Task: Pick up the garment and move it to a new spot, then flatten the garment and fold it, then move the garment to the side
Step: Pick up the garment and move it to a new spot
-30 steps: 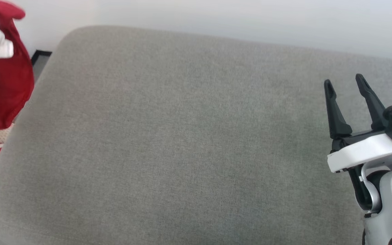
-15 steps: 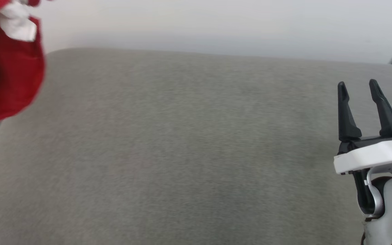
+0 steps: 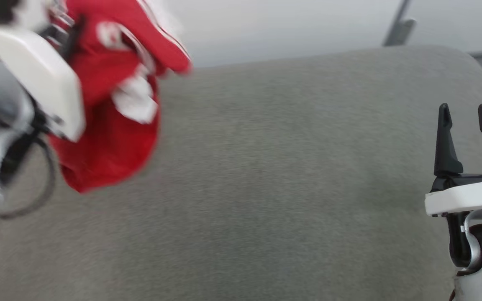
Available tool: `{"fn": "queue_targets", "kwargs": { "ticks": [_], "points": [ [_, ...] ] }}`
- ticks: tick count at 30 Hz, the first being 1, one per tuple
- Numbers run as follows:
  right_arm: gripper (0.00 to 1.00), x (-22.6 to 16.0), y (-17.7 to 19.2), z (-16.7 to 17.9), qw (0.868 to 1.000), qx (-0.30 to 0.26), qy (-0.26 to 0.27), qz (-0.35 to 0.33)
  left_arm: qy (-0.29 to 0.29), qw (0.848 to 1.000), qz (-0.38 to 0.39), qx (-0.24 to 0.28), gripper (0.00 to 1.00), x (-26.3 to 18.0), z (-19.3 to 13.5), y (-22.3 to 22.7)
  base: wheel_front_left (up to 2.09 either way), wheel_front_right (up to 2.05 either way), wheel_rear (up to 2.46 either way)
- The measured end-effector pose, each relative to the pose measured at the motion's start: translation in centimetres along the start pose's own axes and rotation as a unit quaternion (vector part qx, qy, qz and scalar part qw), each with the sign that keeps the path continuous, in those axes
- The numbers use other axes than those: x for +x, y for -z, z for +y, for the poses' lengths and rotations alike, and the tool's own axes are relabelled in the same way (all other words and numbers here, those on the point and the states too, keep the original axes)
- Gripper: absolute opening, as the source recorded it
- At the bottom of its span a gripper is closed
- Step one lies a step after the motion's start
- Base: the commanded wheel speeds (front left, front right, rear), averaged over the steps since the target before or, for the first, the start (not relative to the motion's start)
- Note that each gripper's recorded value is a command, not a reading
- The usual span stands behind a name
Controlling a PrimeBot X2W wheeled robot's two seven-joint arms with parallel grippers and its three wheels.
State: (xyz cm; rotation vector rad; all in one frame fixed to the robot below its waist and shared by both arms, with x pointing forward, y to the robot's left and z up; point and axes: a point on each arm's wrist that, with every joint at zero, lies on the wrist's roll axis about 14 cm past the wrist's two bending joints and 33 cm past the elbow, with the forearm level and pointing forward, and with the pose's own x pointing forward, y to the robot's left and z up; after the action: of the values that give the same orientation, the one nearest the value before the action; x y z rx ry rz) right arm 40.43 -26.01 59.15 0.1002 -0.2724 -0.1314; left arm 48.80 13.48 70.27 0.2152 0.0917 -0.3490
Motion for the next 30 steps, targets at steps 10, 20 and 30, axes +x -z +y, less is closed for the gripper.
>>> {"fn": "queue_targets", "kwargs": {
  "ticks": [10,20,30],
  "points": [
    [1.0,-2.9,2.5,-3.6,0.998,-0.005,0.056,0.038,0.181,0.971,0.152,-0.042,0.0,3.4,-14.5,11.2,0.0,0.0,0.0],
    [1.0,-3.6,4.9,-3.2,0.996,0.005,0.054,0.069,0.211,0.913,0.339,-0.083,0.0,2.9,-18.7,24.3,0.0,0.0,0.0],
    [1.0,-3.3,5.9,-1.7,0.996,0.019,0.034,0.082,0.208,0.874,0.43,-0.095,0.0,1.7,-19.8,29.7,0.0,0.0,0.0]
  ]
}}
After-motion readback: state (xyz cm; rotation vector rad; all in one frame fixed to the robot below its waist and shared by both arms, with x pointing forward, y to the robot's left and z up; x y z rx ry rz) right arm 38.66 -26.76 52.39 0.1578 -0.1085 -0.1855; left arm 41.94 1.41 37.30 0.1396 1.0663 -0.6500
